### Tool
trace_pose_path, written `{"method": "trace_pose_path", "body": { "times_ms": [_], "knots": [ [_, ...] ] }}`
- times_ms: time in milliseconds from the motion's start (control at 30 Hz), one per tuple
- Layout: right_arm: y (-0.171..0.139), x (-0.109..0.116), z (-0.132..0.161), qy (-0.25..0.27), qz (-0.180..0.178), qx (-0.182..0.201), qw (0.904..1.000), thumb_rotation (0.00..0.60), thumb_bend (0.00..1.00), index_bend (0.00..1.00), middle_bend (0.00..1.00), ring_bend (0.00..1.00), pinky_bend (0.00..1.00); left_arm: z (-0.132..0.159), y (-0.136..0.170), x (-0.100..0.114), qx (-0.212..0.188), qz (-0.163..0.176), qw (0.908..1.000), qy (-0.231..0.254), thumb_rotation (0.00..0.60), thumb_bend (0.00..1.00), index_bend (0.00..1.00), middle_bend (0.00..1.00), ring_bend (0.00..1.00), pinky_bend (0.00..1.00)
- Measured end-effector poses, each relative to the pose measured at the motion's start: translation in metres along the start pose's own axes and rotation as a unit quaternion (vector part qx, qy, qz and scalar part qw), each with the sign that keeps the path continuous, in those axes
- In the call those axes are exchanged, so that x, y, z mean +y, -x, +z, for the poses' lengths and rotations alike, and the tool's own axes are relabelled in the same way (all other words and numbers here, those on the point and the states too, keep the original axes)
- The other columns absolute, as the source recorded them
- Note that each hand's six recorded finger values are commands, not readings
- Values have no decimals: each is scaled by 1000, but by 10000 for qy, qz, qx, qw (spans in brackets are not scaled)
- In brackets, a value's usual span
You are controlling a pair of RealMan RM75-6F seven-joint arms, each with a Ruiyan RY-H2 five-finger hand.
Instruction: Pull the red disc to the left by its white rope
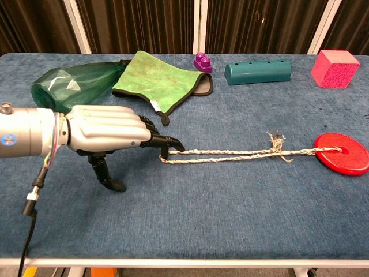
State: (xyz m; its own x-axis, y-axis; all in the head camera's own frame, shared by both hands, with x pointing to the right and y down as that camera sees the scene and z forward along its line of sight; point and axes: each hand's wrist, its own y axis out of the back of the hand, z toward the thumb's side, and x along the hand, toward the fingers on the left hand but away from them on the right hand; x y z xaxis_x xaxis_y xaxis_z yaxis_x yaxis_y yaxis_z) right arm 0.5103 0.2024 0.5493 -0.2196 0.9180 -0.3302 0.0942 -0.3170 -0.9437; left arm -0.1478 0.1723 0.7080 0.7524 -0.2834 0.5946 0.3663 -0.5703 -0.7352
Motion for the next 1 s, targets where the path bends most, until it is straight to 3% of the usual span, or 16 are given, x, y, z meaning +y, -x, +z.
{"method": "trace_pose_path", "body": {
  "times_ms": [367, 433, 500, 633, 733, 867, 1000],
  "knots": [
    [0, -1, 1, -13, 25, 0, 10000, 600, 251, 0, 0, 0, 0, -8, 10, 2, 155, 138, 9998, -68, 600, 195, 115, 979, 513, 160],
    [0, -1, 1, -15, 29, 1, 10000, 600, 251, 0, 0, 0, 0, -9, 11, 2, 189, 164, 9997, -53, 600, 224, 146, 991, 565, 161],
    [0, -1, 2, -15, 36, 2, 10000, 600, 251, 0, 0, 0, 0, -10, 11, 3, 226, 204, 9995, -42, 600, 289, 238, 1000, 634, 180],
    [0, -2, 2, -16, 59, 8, 10000, 600, 252, 0, 0, 0, 0, -16, 14, 8, 402, 404, 9983, -101, 600, 375, 533, 1000, 807, 387],
    [0, -2, 4, -20, 78, 23, 10000, 600, 252, 0, 0, 0, 0, -23, 19, 11, 589, 565, 9966, -63, 600, 401, 693, 1000, 877, 506],
    [0, -4, 5, -22, 116, 38, 9999, 600, 252, 0, 0, 0, 0, -34, 32, 16, 821, 721, 9940, -73, 600, 410, 717, 1000, 925, 673],
    [0, -3, 6, -29, 106, 47, 9999, 600, 252, 0, 0, 0, 0, -49, 52, 22, 1112, 935, 9893, -127, 600, 408, 719, 1000, 926, 708]
  ]
}}
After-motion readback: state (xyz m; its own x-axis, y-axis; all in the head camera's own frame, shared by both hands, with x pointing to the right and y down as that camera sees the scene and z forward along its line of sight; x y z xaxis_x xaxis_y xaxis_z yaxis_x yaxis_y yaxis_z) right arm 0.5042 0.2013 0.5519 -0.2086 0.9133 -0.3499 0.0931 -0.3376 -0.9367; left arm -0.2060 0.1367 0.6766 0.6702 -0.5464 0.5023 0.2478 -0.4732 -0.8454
